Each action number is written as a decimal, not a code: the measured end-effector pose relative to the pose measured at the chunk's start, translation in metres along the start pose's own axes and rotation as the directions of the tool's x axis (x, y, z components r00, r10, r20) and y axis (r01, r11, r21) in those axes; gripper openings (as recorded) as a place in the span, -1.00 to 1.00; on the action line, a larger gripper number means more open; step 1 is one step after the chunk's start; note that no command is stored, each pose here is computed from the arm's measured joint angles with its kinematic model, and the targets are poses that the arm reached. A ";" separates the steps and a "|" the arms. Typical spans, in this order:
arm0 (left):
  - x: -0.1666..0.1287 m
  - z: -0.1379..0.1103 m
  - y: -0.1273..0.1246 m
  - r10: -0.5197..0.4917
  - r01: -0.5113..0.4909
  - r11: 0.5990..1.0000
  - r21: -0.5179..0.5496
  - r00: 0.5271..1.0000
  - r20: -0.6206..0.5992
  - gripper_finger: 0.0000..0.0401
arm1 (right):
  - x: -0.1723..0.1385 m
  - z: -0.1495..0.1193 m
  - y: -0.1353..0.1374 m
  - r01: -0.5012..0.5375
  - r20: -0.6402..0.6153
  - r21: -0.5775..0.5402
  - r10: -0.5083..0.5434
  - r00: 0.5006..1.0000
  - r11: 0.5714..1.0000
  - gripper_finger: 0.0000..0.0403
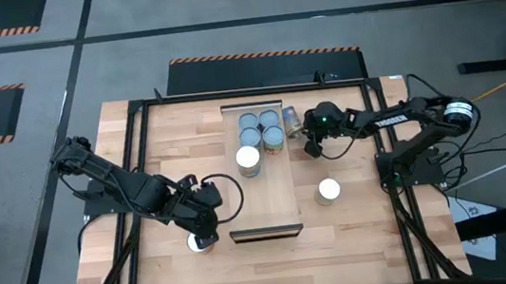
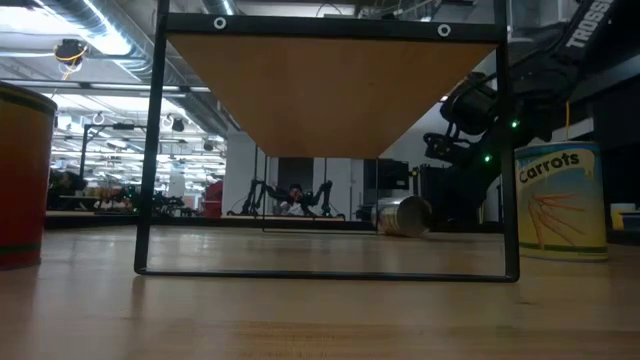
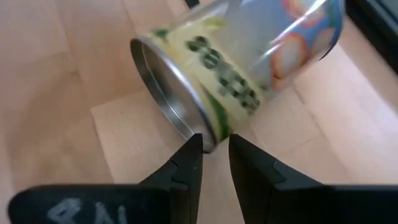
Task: Pick and place cans onto a shelf
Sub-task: Put the canned peaches on the shelf
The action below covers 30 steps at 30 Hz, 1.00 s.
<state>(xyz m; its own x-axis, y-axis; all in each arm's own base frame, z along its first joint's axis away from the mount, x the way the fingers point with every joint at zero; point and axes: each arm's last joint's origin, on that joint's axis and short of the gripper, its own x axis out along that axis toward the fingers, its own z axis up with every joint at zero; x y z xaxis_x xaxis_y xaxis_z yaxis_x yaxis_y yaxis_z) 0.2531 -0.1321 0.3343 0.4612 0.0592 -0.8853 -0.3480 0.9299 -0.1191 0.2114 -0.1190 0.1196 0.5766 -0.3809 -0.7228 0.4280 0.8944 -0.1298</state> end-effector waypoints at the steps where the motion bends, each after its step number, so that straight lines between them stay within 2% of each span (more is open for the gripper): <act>1: 0.000 0.000 0.000 -0.001 0.001 1.000 -0.001 1.000 0.001 -0.67 | 0.003 -0.001 0.000 0.002 0.000 0.002 -0.002 1.000 1.000 -0.59; 6: 0.000 0.000 0.000 -0.002 0.002 1.000 -0.001 1.000 0.002 -0.67 | 0.013 -0.001 0.001 0.006 0.033 0.004 -0.007 0.999 1.000 -0.61; 13: 0.000 0.000 0.000 -0.002 0.002 1.000 -0.001 1.000 0.002 -0.67 | 0.022 -0.003 0.002 0.005 0.043 0.004 -0.005 0.999 1.000 -0.79; 22: 0.000 0.000 0.000 -0.002 0.002 1.000 -0.001 1.000 0.001 -0.67 | 0.026 -0.005 0.002 0.003 0.043 0.035 -0.005 0.999 0.999 -0.81; 30: 0.000 0.000 0.000 -0.001 0.001 1.000 -0.001 1.000 0.001 -0.67 | 0.026 -0.005 0.002 -0.003 0.043 0.180 -0.004 0.999 0.984 -0.81</act>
<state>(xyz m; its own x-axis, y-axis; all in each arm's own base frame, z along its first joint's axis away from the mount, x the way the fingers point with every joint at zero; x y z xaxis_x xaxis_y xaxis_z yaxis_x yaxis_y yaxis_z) 0.2533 -0.1321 0.3343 0.4625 0.0583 -0.8847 -0.3480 0.9297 -0.1206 0.2241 -0.1261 0.0971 0.6044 -0.3946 -0.6921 0.5445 0.8387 -0.0027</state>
